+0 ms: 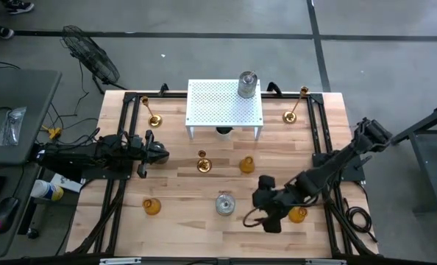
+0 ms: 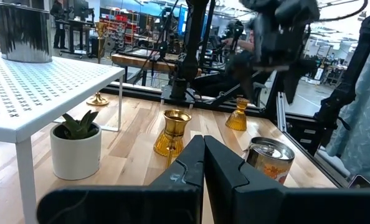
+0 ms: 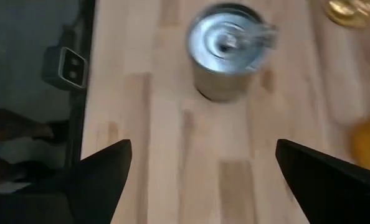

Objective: Pick & Place candle stick holders
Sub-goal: Put the middle orange scented candle on the shelf

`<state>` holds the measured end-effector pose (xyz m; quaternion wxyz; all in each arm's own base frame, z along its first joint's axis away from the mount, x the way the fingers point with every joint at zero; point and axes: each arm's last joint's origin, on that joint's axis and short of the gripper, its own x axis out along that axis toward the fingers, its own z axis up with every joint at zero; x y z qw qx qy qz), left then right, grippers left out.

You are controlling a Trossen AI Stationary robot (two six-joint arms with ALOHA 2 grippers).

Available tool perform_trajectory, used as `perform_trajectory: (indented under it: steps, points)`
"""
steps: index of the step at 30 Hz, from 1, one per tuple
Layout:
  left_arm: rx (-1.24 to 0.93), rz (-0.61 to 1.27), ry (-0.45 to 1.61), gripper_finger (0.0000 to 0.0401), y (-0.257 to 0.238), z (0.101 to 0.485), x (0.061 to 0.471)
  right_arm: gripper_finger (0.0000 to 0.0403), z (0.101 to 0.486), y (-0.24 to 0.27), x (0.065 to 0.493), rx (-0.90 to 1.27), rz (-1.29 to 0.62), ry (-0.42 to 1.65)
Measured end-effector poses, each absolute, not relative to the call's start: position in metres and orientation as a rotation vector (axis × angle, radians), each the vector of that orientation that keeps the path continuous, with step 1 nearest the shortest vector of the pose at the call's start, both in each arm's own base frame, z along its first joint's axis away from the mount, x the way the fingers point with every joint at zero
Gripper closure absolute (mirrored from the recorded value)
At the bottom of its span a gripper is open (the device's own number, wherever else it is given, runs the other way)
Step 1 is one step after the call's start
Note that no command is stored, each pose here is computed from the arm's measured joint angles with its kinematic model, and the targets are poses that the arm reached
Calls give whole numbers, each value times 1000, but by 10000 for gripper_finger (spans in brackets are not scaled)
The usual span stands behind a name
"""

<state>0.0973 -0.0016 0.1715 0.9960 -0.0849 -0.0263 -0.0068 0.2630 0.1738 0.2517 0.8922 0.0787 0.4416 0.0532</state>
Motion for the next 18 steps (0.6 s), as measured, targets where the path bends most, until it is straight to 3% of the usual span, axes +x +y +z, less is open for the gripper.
perform_trajectory:
  steps: [7, 18]
  points:
    - [-170, -14, -53, 401, -2, 171, 97, 13, 196, 185, 252, 104, 248, 725]
    - [-170, -14, -52, 401, -2, 171, 97, 13, 150, 176, 258, 36, 76, 597]
